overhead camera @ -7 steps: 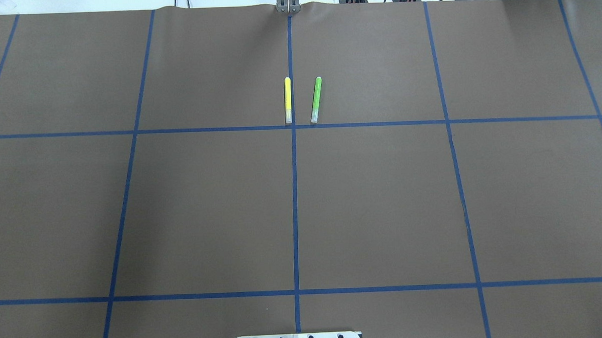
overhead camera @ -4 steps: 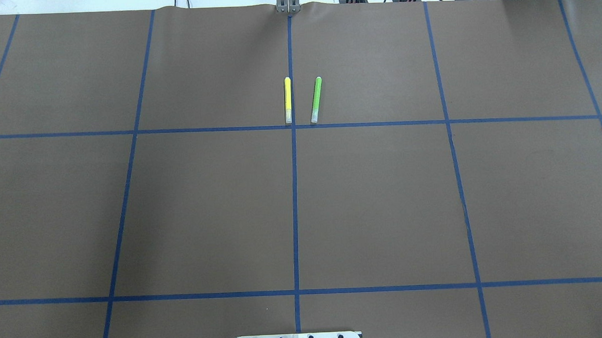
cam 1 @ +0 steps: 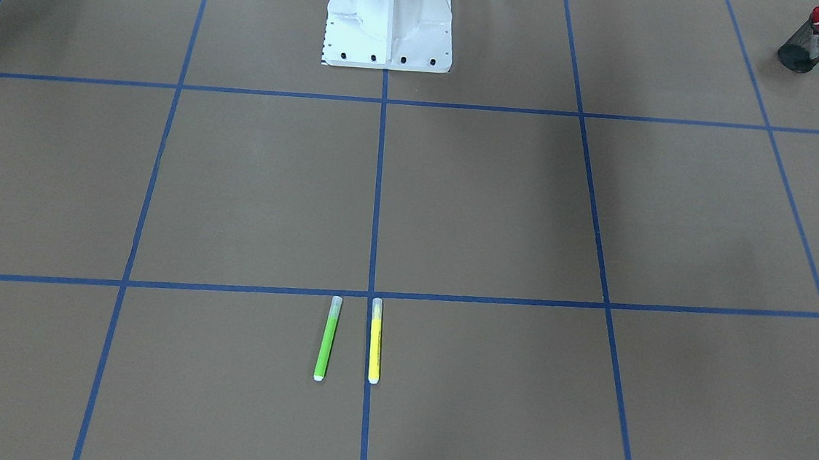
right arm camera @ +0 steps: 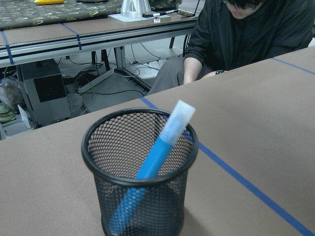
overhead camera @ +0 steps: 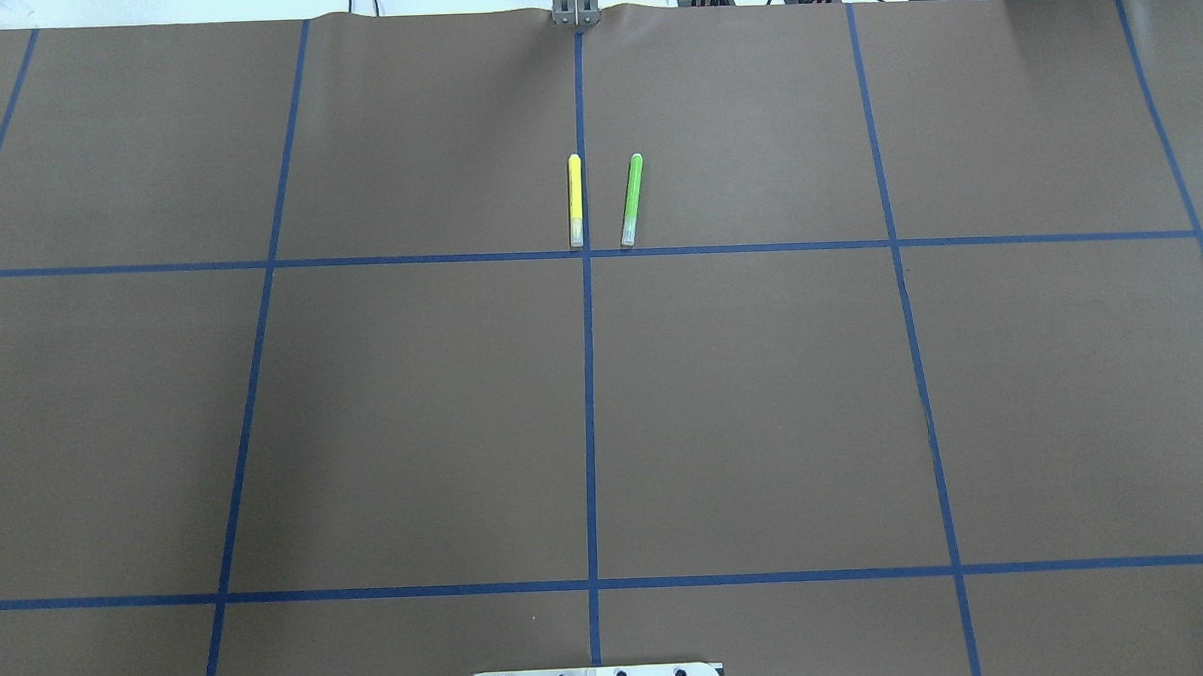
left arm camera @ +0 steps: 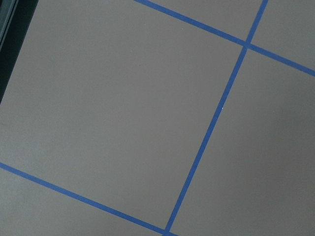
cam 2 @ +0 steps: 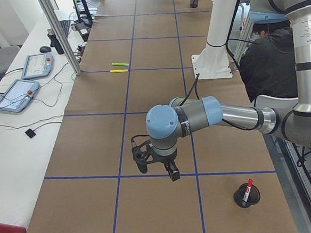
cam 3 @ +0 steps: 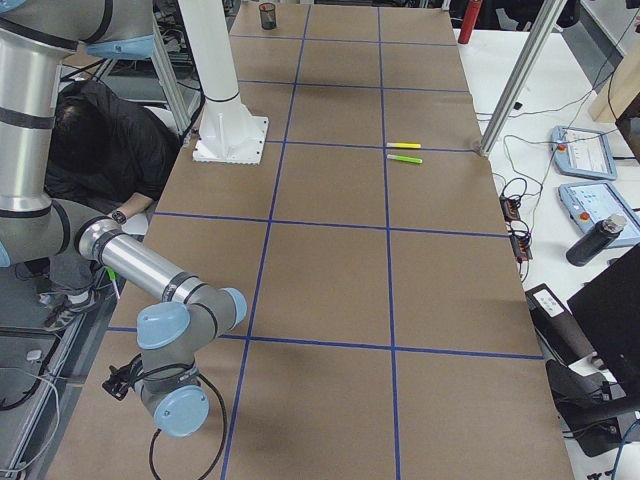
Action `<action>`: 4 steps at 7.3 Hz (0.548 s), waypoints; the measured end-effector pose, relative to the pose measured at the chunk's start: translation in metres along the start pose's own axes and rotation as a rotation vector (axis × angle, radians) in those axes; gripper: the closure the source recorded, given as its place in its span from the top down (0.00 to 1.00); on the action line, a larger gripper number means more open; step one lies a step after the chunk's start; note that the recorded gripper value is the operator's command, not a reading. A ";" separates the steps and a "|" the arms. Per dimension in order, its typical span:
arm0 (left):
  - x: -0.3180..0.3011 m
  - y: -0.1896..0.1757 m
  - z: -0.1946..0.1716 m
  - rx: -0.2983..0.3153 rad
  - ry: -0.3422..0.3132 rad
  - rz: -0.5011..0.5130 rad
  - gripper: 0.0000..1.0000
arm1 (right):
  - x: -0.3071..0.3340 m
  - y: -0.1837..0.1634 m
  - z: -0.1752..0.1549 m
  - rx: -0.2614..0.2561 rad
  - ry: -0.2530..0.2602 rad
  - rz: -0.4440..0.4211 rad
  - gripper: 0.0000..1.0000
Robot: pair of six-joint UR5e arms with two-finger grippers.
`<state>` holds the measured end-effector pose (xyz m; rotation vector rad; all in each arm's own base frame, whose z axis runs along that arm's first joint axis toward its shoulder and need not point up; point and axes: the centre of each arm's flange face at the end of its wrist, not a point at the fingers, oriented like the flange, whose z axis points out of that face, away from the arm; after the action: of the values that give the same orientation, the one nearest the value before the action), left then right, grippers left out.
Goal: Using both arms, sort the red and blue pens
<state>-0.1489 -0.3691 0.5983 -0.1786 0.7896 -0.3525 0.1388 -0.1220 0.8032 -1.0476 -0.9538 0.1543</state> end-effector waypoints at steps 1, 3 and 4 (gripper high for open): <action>0.005 -0.002 -0.001 0.001 -0.002 0.011 1.00 | -0.009 -0.007 -0.023 0.055 0.040 0.003 1.00; 0.019 -0.010 -0.002 0.000 -0.008 0.036 1.00 | -0.026 -0.022 -0.068 0.223 0.125 0.002 1.00; 0.026 -0.014 -0.002 -0.002 -0.015 0.053 1.00 | -0.037 -0.028 -0.089 0.321 0.151 0.002 1.00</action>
<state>-0.1365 -0.3923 0.5841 -0.1620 0.7785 -0.3003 0.1727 -0.2156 0.7897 -0.7533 -0.7611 0.2189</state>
